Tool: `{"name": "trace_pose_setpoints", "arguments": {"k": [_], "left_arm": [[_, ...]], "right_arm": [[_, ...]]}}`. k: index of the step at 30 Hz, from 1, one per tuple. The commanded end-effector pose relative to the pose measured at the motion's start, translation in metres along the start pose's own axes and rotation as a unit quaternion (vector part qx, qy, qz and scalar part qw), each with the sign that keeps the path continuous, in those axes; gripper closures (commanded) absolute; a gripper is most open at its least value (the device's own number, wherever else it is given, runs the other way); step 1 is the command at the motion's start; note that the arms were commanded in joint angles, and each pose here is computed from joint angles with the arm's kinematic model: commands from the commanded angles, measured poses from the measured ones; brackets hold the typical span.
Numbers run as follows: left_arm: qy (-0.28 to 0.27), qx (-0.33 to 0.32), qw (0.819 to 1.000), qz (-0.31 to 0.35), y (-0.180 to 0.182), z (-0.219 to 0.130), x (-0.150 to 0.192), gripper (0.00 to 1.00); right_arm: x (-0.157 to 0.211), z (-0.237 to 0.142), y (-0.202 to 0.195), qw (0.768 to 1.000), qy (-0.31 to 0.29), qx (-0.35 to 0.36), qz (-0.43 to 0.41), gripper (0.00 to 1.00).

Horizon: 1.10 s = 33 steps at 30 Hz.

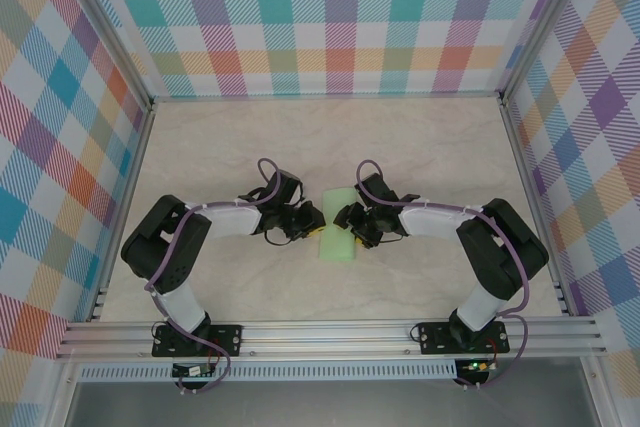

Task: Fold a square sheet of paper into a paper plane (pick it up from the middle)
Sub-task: Fold the square sheet of paper in half at the center of the table.

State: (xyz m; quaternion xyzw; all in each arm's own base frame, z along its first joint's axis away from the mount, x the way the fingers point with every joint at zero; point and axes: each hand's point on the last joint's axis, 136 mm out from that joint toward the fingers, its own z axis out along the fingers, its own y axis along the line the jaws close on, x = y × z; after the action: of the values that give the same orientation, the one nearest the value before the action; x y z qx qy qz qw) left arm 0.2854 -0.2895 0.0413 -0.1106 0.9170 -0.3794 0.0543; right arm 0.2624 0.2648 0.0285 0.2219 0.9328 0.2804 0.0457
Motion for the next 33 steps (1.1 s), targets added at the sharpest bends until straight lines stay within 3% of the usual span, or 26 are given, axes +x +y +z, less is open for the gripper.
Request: {"name": "trace_pose_setpoints", "arguments": {"k": [1, 16, 24, 27, 33], "left_arm": [[-0.007, 0.030, 0.999, 0.011, -0.021, -0.005, -0.003, 0.84], [0.013, -0.010, 1.000, 0.000, 0.002, 0.016, -0.003, 0.86], [0.019, -0.037, 0.999, 0.009, 0.013, 0.019, -0.002, 0.87], [0.019, -0.035, 0.999, 0.008, 0.013, 0.019, -0.002, 0.87], [0.019, -0.033, 0.999, 0.011, 0.011, 0.018, -0.002, 0.87]], "right_arm": [[0.000, 0.002, -0.006, 1.000, 0.004, 0.014, 0.009, 0.39], [0.000, -0.004, 0.001, 1.000, 0.005, 0.007, 0.003, 0.37], [-0.009, -0.041, 0.005, 0.999, -0.008, 0.006, -0.047, 0.18], [-0.015, -0.057, 0.003, 0.997, -0.012, 0.011, -0.075, 0.20], [-0.014, -0.057, 0.012, 0.991, 0.028, 0.008, -0.128, 0.37]]}}
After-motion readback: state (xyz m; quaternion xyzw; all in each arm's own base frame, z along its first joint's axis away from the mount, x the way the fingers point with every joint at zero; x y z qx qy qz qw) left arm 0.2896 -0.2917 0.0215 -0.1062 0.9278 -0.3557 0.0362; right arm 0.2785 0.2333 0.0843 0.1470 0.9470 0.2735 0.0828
